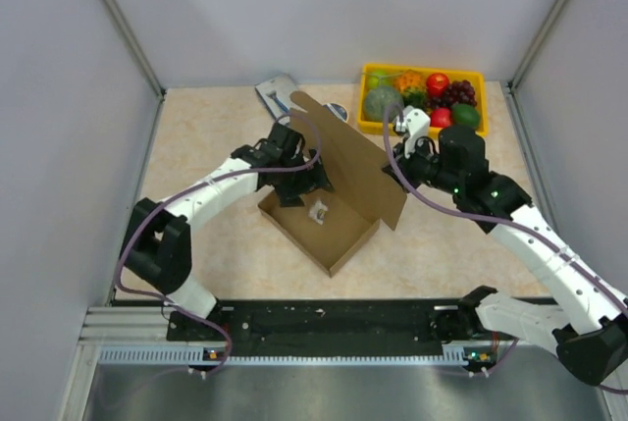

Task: Fold the paper box

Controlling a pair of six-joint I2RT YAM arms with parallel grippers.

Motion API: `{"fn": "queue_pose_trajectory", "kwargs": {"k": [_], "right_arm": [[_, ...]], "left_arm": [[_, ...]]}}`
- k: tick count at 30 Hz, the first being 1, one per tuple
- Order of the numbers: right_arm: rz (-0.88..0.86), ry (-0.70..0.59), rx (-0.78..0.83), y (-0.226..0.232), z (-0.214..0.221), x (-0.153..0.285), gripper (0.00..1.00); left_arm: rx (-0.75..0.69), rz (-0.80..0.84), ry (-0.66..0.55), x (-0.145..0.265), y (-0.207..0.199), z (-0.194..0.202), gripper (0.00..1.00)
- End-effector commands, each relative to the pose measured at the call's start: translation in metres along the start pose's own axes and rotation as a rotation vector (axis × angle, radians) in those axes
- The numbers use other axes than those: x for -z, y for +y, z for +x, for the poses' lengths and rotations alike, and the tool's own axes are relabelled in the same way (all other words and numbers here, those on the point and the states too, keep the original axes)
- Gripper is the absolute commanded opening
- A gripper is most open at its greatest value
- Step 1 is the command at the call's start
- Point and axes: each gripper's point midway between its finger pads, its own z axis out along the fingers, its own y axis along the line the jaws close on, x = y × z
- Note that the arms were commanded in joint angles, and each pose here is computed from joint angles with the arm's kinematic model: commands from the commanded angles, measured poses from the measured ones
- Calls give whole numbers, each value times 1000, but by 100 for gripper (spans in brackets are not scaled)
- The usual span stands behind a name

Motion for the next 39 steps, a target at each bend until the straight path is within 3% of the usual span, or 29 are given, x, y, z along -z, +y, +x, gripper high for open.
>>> {"fn": "queue_pose_trajectory", "kwargs": {"k": [1,3,6,10,12,14,17,20,22,26,30,31,33,34,36,39], "right_arm": [[-94,-99,92,7,-19,-3,0],[-116,-104,142,6,-16,-2,0],[-177,-131,170,7,-20,4,0],[-235,-147,248,9,-19,9,0],[-239,-133,262,5,-18,9,0],[-262,-135,254,5,-20,11,0],[-300,-112,228,6,-14,4,0],[-312,-97,212,4,-13,-2,0],[-326,-93,205,5,-13,-4,0],[-320,-91,201,0,-17,-7,0],[-268,-80,176,-10,-21,-11,0],[-252,-73,162,-14,-21,-13,0],[-214,-62,82,-19,-23,-17,0],[-193,-50,54,-21,-21,-17,7],[-104,-23,-83,-32,-16,-19,24],[-164,-23,-160,-17,-17,-15,26]], "left_arm": [[-139,166,-78,2,-48,-8,98],[-231,232,-172,30,-61,-19,98],[-415,196,-384,78,-54,-49,98],[-677,202,-594,114,-22,-94,98],[-709,206,-608,126,-12,-106,98],[-768,168,-696,133,5,-131,98],[-836,314,-739,143,-8,-140,98],[-937,484,-708,134,-25,-140,98],[-974,637,-608,129,-27,-130,98],[-984,710,-562,120,-26,-127,95],[-928,620,-550,113,-15,-134,75],[-908,606,-547,112,-14,-134,63],[-851,572,-561,112,-15,-134,55],[-834,558,-572,107,-12,-132,44],[-806,507,-607,106,-15,-128,35],[-796,505,-664,105,-20,-116,23]]}}
